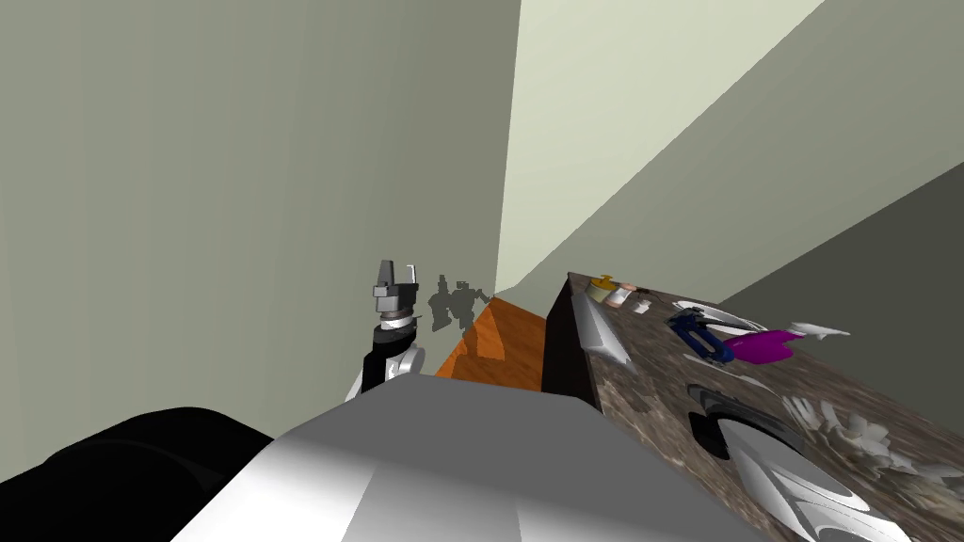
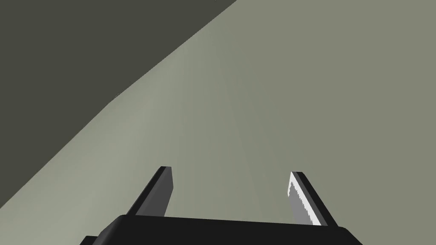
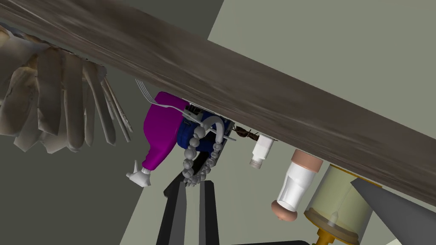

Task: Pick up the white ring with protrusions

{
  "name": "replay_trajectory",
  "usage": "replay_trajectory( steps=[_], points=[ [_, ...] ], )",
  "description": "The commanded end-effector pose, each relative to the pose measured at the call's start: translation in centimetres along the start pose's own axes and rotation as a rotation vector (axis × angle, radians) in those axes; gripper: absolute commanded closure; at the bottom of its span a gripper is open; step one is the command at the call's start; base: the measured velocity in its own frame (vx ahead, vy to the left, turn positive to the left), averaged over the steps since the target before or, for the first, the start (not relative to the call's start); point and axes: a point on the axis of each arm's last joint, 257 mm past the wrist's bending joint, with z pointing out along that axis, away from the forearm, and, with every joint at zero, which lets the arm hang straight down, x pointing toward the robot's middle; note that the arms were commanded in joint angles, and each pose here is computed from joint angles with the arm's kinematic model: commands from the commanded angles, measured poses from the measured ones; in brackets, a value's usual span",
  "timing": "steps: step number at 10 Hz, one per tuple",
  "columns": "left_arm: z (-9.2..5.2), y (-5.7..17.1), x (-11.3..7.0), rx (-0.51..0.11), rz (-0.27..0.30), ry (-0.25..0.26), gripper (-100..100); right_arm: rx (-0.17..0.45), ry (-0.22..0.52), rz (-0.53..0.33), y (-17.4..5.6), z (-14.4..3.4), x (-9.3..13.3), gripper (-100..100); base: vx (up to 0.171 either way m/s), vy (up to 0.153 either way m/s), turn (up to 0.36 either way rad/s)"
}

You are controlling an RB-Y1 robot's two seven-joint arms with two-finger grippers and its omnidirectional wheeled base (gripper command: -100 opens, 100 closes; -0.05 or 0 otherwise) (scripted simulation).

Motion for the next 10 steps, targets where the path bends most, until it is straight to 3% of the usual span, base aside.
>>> replay_trajectory(
  steps=[1, 2, 4, 5, 9, 10],
  points=[
    [0.0, 0.0, 0.0, 0.000, 0.000, 0.000, 0, 0.000, -0.001, -0.039, 0.0, -0.1, -0.1, 100, -0.004, 0.000, 0.012],
    [0.0, 0.0, 0.0, 0.000, 0.000, 0.000, 0, -0.023, -0.014, 0.030, 2.0, 0.3, -1.5, 100, -0.019, -0.008, -0.167],
    [0.0, 0.0, 0.0, 0.000, 0.000, 0.000, 0, -0.022, -0.015, -0.041, 2.0, 0.3, -1.5, 100, -0.019, 0.002, -0.036],
    [0.0, 0.0, 0.0, 0.000, 0.000, 0.000, 0, -0.046, -0.029, 0.023, 4.0, 0.5, -2.9, 100, -0.024, -0.007, -0.160],
    [0.0, 0.0, 0.0, 0.000, 0.000, 0.000, 0, -0.045, -0.031, -0.056, 4.0, 0.5, -2.9, 100, -0.009, -0.002, -0.014],
    [0.0, 0.0, 0.0, 0.000, 0.000, 0.000, 0, -0.068, -0.048, 0.007, 5.9, 0.7, -4.5, 100, -0.016, -0.007, -0.179]
  ],
)
